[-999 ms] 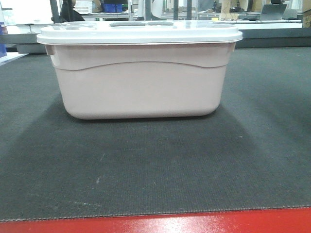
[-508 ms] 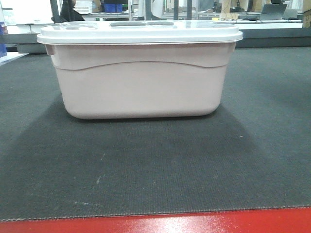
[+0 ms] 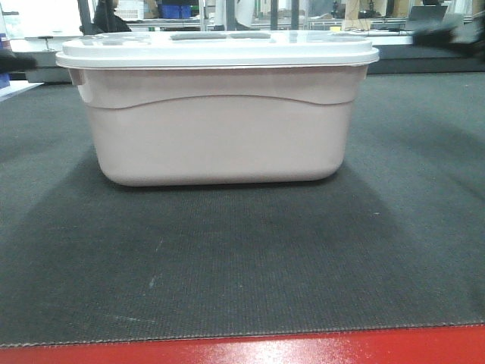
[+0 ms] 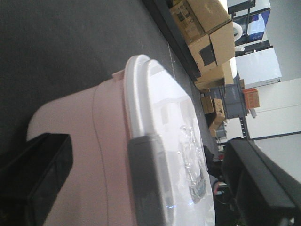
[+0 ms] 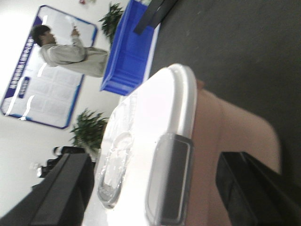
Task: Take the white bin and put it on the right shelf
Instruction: 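Close both grippers on the lid rims at opposite ends of the bin, then lift the pink bin off the table with both grippers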
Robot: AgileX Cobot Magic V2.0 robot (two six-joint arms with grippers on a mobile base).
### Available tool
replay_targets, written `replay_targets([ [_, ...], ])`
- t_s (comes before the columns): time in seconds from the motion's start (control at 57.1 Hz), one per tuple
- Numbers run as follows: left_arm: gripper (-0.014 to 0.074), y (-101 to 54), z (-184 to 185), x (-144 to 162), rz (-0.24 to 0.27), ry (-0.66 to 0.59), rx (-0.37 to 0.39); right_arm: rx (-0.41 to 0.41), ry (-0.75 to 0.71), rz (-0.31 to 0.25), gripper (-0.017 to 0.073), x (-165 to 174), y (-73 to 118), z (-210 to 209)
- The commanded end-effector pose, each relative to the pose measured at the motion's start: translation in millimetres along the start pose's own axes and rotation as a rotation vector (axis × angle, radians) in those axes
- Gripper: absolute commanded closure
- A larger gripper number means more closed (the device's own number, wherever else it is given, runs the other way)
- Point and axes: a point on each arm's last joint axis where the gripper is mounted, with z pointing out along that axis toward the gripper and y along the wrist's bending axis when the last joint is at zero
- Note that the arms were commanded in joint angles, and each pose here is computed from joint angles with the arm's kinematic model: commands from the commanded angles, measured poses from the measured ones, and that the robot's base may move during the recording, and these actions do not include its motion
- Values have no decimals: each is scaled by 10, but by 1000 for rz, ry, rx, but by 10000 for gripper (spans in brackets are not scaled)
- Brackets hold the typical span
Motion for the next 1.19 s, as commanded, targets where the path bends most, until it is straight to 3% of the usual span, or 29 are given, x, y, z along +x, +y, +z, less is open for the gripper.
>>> replay_targets([
  [0.0,49,-356,84,-1,39,8,175,-168,-35,-38,-67,-21,324,154],
  [0.193,49,-370,311,96,26,30,184,-190,-7,15,-67,109,181,442],
  [0.491,49,-437,526,227,29,63,177,-181,1,7,-49,148,168,511],
  [0.823,57,-448,553,247,29,70,178,-211,22,5,295,168,194,506],
  [0.964,169,-448,553,247,29,70,178,-223,31,4,376,176,205,503],
  [1.174,492,-449,553,248,30,71,180,-240,42,4,495,186,220,500],
])
